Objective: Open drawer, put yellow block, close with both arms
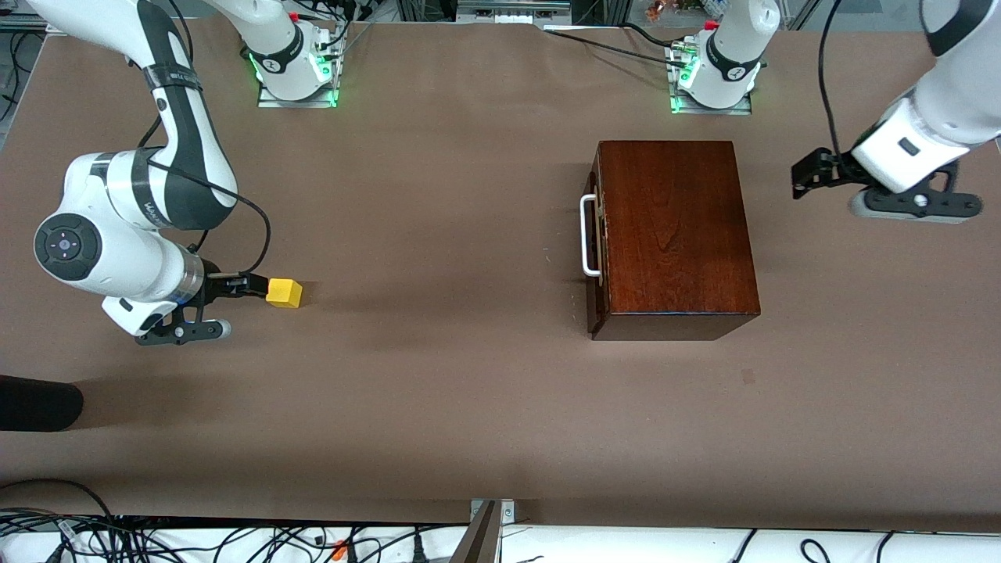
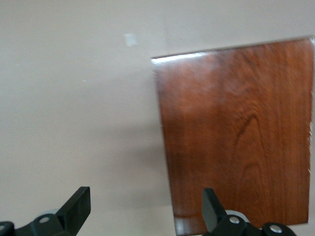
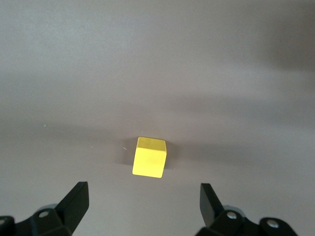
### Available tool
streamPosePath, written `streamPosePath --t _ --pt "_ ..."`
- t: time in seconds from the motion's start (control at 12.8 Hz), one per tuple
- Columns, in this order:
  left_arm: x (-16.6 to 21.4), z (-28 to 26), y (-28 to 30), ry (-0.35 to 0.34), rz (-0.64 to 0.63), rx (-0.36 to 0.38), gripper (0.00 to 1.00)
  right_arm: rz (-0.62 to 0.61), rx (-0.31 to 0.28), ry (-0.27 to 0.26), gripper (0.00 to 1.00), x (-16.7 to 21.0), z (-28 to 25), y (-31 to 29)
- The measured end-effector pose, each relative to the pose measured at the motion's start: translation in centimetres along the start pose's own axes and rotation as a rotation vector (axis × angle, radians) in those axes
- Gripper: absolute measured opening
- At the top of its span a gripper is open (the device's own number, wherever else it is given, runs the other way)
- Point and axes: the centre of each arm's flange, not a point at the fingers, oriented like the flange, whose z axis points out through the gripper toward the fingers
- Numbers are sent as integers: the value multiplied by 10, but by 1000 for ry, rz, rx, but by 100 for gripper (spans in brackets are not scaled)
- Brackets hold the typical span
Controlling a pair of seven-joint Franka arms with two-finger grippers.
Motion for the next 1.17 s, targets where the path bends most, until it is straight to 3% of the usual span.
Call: streamPosePath --t 0.47,0.7,0.86,1.17 --pt "28 61 149 -93 131 9 100 7 6 48 100 -13 -48 5" --pt "39 81 205 -116 55 3 100 17 9 47 100 -24 -68 12" --pt "42 98 249 -124 24 29 100 25 8 44 100 -24 -67 16" --pt "51 136 309 -89 94 55 100 25 8 34 100 -25 -62 17"
